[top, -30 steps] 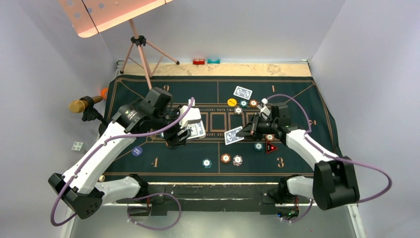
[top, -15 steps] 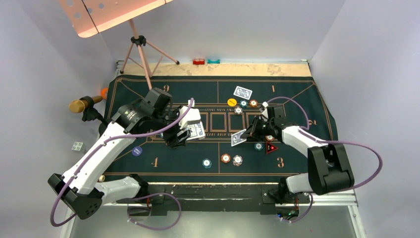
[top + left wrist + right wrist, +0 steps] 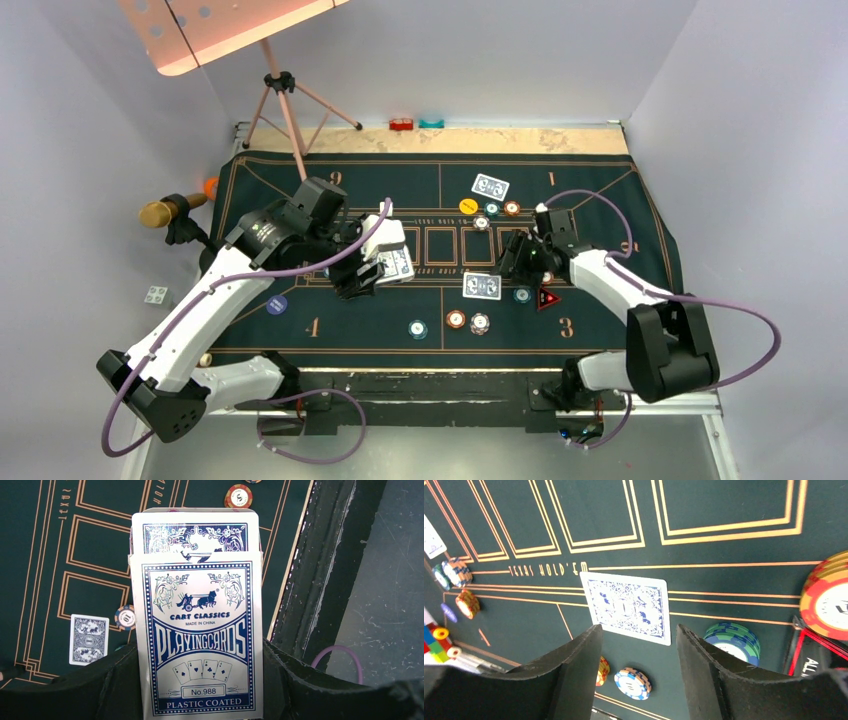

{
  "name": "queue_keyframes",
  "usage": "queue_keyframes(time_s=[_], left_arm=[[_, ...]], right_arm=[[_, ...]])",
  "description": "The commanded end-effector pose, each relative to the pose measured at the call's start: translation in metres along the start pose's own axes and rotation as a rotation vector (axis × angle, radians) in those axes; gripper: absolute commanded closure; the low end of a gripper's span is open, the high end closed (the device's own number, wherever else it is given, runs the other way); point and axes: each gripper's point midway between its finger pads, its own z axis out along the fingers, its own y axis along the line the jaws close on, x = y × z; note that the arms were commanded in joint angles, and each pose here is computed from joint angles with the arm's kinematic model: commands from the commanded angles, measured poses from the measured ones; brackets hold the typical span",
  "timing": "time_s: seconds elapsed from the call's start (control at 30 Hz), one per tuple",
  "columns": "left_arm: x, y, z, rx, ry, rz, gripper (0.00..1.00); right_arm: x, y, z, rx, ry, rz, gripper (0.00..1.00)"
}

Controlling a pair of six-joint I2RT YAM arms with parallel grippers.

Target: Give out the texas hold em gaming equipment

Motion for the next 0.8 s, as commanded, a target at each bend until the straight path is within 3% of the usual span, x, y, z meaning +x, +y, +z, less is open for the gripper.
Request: queue_keyframes(time_s=[0.0, 0.17, 0.2, 0.27, 0.4, 0.57, 0.77], left_arm=[[-0.02, 0.0, -0.008, -0.003, -0.075, 0.034, 1.0], [-0.019, 0.0, -0.008, -0.003, -0.075, 0.031, 1.0], [-0.019, 0.0, -0.009, -0.005, -0.076, 0.032, 1.0], [-0.019, -0.001, -0.009, -0.005, -0.078, 0.033, 1.0], [-0.019, -0.002, -0.008, -0.001, -0.085, 0.026, 1.0], [-0.021, -0.003, -0.005, 0.01, -0.096, 0.019, 1.0], [-0.025, -0.001, -0.005, 0.007, -0.104, 0.02, 1.0]], right_arm=[[-0.028, 0.009, -0.022, 0.091, -0.114, -0.054, 0.4], [-0.036, 0.078, -0.058, -0.094, -0.174, -0.134, 0.38], [-0.035, 0.096, -0.067, -0.164, -0.165, -0.147, 0.33], [-0.03, 0.138, -0.09, -0.356, -0.131, -0.18, 0.13], [-0.007, 0.215, -0.142, -0.781, -0.028, -0.269, 0.07], [0.022, 0.263, -0.165, -0.921, 0.048, -0.386, 0.04], [0.052, 0.295, -0.159, -0.993, 0.117, -0.454, 0.01]])
